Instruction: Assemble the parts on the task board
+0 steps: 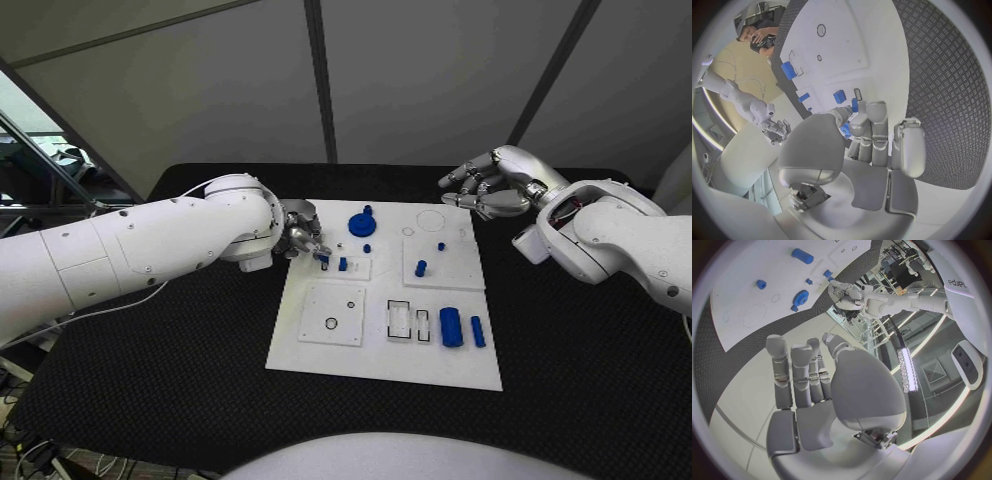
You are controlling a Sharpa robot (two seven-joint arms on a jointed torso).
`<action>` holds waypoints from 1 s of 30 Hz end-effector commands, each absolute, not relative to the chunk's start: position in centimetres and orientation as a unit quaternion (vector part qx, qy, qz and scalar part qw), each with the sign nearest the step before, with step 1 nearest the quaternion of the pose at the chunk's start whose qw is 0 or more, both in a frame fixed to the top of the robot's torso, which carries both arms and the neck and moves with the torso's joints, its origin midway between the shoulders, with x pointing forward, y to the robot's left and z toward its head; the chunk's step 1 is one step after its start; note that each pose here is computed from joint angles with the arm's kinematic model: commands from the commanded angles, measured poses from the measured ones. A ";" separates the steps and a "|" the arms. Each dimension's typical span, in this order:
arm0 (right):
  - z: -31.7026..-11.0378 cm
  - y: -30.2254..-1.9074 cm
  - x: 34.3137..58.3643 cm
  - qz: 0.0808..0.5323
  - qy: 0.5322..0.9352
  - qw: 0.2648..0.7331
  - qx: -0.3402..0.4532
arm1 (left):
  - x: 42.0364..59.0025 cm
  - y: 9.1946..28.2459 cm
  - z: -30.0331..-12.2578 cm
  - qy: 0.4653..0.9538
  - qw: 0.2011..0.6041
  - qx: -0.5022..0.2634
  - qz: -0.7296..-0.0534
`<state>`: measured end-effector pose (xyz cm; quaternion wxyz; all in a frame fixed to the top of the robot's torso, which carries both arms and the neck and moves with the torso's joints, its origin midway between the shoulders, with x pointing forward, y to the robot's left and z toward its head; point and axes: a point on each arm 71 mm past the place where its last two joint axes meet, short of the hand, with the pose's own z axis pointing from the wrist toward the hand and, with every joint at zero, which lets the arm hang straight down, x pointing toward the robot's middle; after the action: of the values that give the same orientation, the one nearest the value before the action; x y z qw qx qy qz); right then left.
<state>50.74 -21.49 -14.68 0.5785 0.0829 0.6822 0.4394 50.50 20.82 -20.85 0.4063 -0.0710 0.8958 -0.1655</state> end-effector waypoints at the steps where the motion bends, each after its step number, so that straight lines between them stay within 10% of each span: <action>1: -14.5 -21.4 50.7 0.444 0.677 0.581 0.081 | 50.4 20.7 -21.0 0.901 0.403 -0.055 -0.151; 30: -14.5 -21.5 50.7 0.444 0.678 0.580 0.080 | 49.8 20.6 -21.7 0.913 0.382 -0.043 -0.137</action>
<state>50.73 -21.56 -14.68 0.5788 0.0828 0.6820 0.4393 50.06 20.60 -21.50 0.3922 -0.0526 0.9066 -0.1466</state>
